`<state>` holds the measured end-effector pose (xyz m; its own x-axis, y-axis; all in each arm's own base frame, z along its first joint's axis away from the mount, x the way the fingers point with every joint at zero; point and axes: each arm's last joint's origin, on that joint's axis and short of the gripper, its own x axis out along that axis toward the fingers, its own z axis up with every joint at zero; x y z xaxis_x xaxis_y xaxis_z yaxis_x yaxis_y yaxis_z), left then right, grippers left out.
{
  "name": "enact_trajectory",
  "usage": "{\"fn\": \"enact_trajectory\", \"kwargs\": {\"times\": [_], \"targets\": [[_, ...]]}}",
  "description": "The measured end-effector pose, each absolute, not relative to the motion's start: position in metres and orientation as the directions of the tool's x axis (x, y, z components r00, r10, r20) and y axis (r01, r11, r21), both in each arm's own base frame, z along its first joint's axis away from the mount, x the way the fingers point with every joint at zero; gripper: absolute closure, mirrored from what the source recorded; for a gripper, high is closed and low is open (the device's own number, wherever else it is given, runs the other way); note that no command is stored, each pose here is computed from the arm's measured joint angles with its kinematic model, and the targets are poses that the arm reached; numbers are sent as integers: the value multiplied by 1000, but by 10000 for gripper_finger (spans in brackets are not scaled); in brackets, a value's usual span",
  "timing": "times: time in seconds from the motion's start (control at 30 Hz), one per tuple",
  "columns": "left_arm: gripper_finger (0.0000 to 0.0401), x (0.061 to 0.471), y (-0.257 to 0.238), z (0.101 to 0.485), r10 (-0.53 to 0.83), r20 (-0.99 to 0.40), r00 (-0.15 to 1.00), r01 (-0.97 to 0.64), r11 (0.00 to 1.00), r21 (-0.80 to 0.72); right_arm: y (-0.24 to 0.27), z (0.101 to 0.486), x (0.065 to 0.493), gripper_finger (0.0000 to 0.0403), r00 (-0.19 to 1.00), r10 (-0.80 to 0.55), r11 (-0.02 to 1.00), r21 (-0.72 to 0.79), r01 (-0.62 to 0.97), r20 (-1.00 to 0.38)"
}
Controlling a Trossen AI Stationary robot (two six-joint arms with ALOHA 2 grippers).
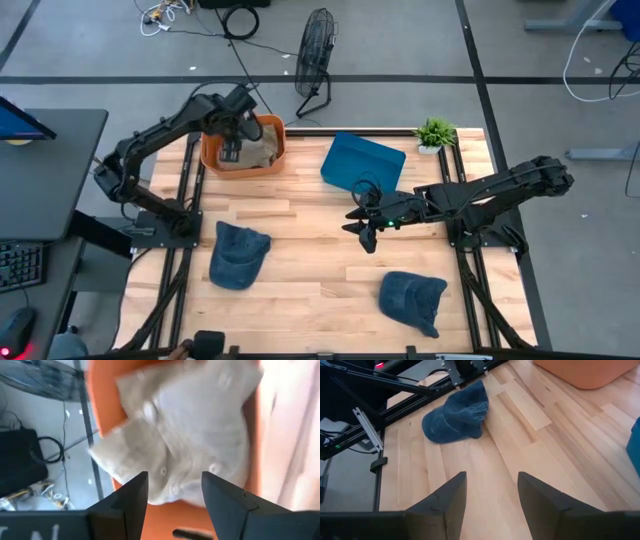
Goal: Pick & Place hat
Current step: Put the brown cap into the orange bin, then put the bottom blue cap into the blue bin
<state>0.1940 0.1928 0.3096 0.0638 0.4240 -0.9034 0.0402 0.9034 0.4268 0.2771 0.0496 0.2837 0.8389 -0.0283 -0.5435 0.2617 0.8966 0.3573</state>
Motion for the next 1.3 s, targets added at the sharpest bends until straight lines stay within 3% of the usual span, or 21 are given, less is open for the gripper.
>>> {"fn": "enact_trajectory", "kwargs": {"times": [0.13, 0.33, 0.47, 0.77, 1.0, 1.3], "targets": [[216, 202, 181, 342, 424, -884, 196, -168, 903, 396, 50, 284, 277, 223, 839, -20, 899, 357, 253, -544], [226, 226, 154, 372, 331, -825, 457, -458, 883, 101, 52, 302, 279, 223, 850, 44, 914, 365, 179, -525], [239, 243, 131, 374, 191, -809, 556, -427, 901, -80, 56, 322, 274, 223, 811, 62, 934, 320, 158, -581], [260, 280, 63, 382, 58, -724, 687, -281, 941, -191, 85, 352, 239, 223, 598, 224, 954, 299, 29, -770], [224, 291, 20, 386, 80, -682, 727, -252, 955, -157, 120, 322, 213, 223, 323, 372, 927, 327, -185, -870], [203, 291, -14, 387, 145, -665, 732, -316, 938, -143, 162, 271, 191, 223, 179, 347, 843, 222, -490, -921]]}}
